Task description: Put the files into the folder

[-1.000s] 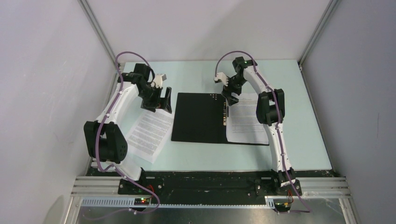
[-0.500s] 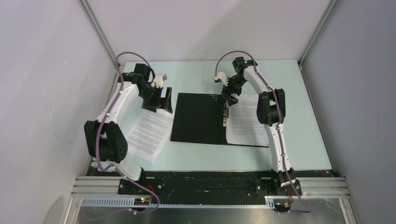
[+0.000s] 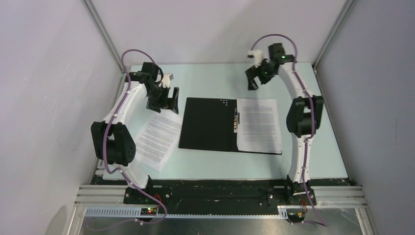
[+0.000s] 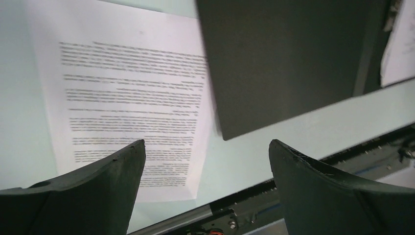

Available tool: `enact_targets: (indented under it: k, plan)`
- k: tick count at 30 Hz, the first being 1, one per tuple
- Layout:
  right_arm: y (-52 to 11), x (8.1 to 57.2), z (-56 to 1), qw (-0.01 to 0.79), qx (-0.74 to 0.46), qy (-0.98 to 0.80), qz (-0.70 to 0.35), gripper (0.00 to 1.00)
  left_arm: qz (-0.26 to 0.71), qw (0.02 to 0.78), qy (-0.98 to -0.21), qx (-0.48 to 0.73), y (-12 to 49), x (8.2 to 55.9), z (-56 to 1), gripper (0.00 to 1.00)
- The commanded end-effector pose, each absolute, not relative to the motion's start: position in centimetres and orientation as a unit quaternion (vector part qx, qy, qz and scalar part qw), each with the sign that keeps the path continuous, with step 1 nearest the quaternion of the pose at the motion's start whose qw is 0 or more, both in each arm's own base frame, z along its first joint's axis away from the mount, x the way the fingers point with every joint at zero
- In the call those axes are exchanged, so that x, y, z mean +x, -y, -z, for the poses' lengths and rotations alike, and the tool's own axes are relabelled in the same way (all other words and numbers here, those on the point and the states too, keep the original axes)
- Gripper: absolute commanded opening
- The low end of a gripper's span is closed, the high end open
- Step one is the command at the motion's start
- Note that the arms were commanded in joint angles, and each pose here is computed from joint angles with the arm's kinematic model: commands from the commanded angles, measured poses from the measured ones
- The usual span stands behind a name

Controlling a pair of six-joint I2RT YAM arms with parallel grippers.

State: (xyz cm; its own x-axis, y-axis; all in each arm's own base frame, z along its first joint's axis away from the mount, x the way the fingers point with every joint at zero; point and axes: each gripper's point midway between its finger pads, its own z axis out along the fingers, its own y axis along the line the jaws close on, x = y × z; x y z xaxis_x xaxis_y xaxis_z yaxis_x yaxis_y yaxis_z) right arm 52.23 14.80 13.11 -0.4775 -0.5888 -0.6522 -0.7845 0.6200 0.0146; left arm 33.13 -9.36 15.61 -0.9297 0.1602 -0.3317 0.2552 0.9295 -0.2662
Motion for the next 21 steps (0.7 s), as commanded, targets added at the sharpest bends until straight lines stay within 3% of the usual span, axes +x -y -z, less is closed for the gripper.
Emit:
enact_targets:
  k: [1, 5, 10, 21]
  plan:
    - [-7.8, 50.8, -16.4, 0.319, -0.182, -0.917, -0.154, 1.00, 0.070, 0.201, -0.975, 0.067, 6.9, 36.5, -16.6, 1.00]
    - [-2.9, 46.3, -13.7, 0.252, -0.053, -0.958, -0.123, 1.00, 0.028, 0.206, -0.978, 0.035, 5.2, 38.2, -16.1, 1.00]
    - [-1.4, 40.8, -9.6, 0.184, 0.000, -0.976, -0.112, 1.00, 0.043, 0.200, -0.978, 0.025, 5.4, 38.7, -15.7, 1.00]
    - [-3.6, 40.7, -5.6, 0.129, 0.016, -0.976, -0.177, 0.99, 0.067, 0.190, -0.979, 0.033, 6.1, 37.3, -15.4, 1.00]
